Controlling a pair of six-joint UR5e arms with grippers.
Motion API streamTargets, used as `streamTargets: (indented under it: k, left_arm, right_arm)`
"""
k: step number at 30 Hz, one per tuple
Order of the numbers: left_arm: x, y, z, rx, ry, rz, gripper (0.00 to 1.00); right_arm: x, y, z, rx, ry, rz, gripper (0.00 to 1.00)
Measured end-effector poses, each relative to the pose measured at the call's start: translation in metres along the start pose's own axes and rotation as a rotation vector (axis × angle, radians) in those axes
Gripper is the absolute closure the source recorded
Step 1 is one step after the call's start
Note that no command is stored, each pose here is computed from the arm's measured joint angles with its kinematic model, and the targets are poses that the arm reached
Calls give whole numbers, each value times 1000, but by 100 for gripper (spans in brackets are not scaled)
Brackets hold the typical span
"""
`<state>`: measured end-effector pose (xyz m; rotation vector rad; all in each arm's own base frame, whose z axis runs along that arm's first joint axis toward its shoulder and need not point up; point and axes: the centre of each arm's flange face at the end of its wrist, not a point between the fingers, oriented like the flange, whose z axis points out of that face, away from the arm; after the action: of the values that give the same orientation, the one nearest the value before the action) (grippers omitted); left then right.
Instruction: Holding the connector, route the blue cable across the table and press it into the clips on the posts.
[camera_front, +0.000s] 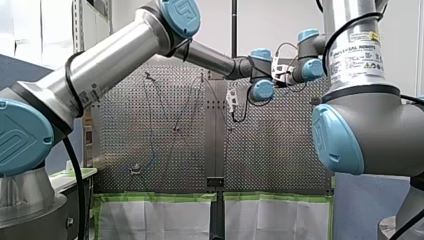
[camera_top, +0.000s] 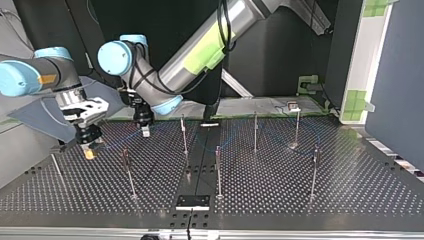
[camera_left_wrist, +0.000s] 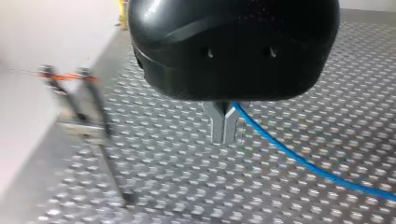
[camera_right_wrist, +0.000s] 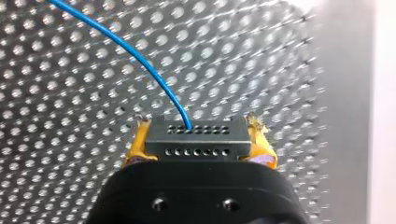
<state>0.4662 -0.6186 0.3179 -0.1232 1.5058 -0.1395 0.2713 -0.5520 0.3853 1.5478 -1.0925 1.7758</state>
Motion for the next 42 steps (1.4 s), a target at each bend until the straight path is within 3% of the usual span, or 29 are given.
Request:
streamTargets:
  k: [6, 12, 19, 30, 42]
  left_arm:
    - [-19, 1, 1, -9, -18, -21, 100]
    - [-22, 6, 9, -30, -30, -32, 100]
    - [-24, 13, 20, -45, -42, -47, 100]
    - [-24, 14, 20, -47, -41, -78, 100]
    - [-47, 26, 30, -91, -67, -124, 100]
  right_arm:
    - [26, -14, -11, 14, 36, -19, 100]
    - [34, -19, -14, 22, 52, -27, 100]
    - [33, -22, -13, 38, 51, -33, 100]
    - [32, -26, -13, 65, 46, -41, 100]
    - [33, -26, -11, 72, 51, -44, 100]
